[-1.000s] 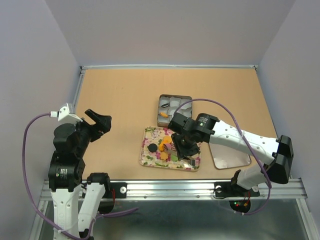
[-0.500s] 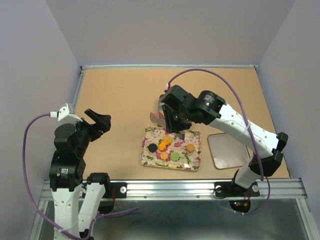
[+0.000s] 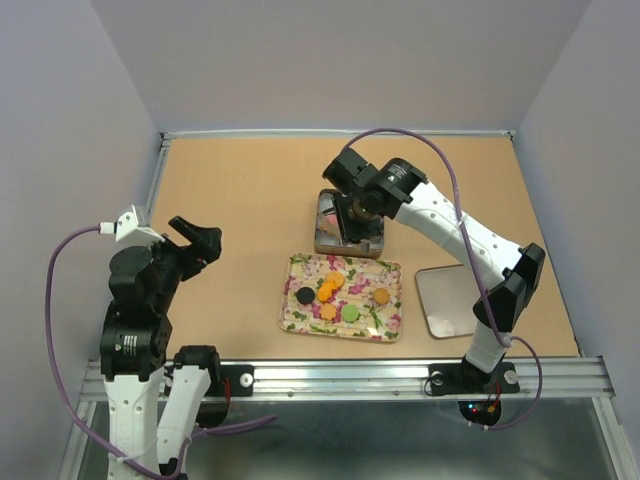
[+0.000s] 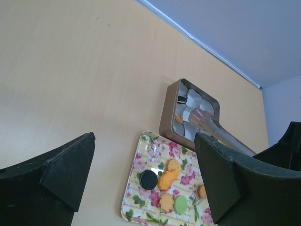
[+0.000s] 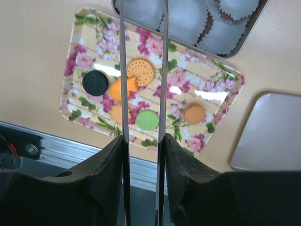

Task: Pack the cookies

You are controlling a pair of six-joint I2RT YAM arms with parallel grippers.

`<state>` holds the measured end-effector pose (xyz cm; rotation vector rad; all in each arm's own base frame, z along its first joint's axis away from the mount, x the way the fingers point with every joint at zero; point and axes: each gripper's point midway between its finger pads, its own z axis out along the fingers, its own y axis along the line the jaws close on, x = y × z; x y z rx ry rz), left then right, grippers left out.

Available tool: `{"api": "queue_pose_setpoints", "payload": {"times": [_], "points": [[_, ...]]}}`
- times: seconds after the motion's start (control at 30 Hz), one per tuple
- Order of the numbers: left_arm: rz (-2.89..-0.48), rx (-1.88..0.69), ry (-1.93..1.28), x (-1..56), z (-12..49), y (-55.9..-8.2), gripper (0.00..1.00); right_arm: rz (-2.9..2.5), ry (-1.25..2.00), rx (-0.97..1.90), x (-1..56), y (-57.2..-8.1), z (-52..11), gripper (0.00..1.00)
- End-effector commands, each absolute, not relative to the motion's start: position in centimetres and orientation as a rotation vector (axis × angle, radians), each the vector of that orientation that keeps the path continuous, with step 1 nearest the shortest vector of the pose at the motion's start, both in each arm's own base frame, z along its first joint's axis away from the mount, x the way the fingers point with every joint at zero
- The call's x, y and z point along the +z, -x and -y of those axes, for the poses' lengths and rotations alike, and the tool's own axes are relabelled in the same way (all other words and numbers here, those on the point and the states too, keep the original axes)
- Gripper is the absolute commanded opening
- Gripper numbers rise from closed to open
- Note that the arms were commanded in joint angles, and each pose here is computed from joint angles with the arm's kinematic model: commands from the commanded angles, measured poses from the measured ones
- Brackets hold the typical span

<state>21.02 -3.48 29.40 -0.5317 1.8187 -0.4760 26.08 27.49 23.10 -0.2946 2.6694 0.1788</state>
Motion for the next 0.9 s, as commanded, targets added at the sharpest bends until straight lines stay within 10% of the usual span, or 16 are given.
{"api": "queue_pose_setpoints", "payload": {"times": [0.0, 0.87], "points": [[-1.781, -0.465, 0.524, 30.0, 3.2, -21.9, 0.99, -2.637, 0.338, 0.273, 23.7, -25.3, -28.2, 0.38], [-1.792, -0.454, 0.536, 28.8, 3.0, -21.4, 0.99, -2.675, 0.357, 0.285, 21.0, -25.1, -28.8, 0.52]]}}
